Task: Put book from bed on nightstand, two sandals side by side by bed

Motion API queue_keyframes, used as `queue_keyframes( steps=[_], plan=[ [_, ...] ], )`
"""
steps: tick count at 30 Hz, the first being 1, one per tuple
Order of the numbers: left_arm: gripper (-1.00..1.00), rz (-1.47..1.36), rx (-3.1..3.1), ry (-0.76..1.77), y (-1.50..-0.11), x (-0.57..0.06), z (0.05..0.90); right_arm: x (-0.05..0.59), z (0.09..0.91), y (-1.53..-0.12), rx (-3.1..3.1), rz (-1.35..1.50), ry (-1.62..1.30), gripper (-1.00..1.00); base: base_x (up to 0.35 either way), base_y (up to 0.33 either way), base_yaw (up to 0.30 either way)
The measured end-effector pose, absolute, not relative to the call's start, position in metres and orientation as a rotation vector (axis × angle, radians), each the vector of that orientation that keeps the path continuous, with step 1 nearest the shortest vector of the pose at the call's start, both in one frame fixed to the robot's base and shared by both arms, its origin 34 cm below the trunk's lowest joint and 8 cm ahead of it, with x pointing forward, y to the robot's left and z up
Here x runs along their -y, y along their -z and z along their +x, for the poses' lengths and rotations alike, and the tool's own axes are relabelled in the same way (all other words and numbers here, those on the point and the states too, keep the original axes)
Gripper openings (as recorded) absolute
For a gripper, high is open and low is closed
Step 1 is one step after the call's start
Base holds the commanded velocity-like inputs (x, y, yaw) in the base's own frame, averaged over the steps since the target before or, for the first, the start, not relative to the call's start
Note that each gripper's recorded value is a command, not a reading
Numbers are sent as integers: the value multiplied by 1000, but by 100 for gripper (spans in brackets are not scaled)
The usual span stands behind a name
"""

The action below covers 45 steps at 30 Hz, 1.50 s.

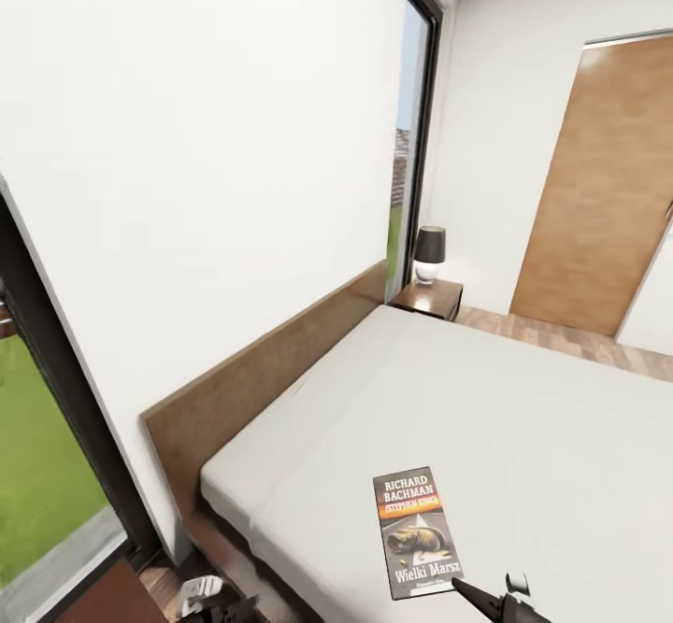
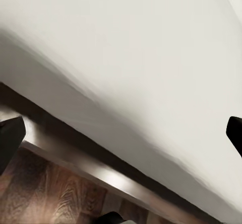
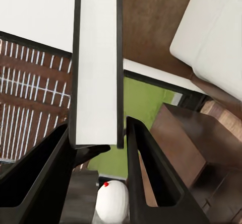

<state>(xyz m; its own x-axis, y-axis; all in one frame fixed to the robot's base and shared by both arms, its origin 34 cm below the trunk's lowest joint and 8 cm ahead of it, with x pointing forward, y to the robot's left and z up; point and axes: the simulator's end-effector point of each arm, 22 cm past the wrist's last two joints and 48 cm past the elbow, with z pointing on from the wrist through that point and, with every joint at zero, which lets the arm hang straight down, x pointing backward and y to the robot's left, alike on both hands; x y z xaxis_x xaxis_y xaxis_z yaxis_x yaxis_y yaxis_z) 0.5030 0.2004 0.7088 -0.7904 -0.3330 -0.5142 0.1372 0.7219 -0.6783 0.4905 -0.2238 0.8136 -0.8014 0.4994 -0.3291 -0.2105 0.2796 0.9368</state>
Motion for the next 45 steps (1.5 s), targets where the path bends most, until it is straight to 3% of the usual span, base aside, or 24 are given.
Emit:
queue_keyframes(
  steps=[45],
  plan=[
    [100,-149,-2296,962,-708,-201,503,224,490,-813,-1971,258,-1570,-100,0,0,291]
  ],
)
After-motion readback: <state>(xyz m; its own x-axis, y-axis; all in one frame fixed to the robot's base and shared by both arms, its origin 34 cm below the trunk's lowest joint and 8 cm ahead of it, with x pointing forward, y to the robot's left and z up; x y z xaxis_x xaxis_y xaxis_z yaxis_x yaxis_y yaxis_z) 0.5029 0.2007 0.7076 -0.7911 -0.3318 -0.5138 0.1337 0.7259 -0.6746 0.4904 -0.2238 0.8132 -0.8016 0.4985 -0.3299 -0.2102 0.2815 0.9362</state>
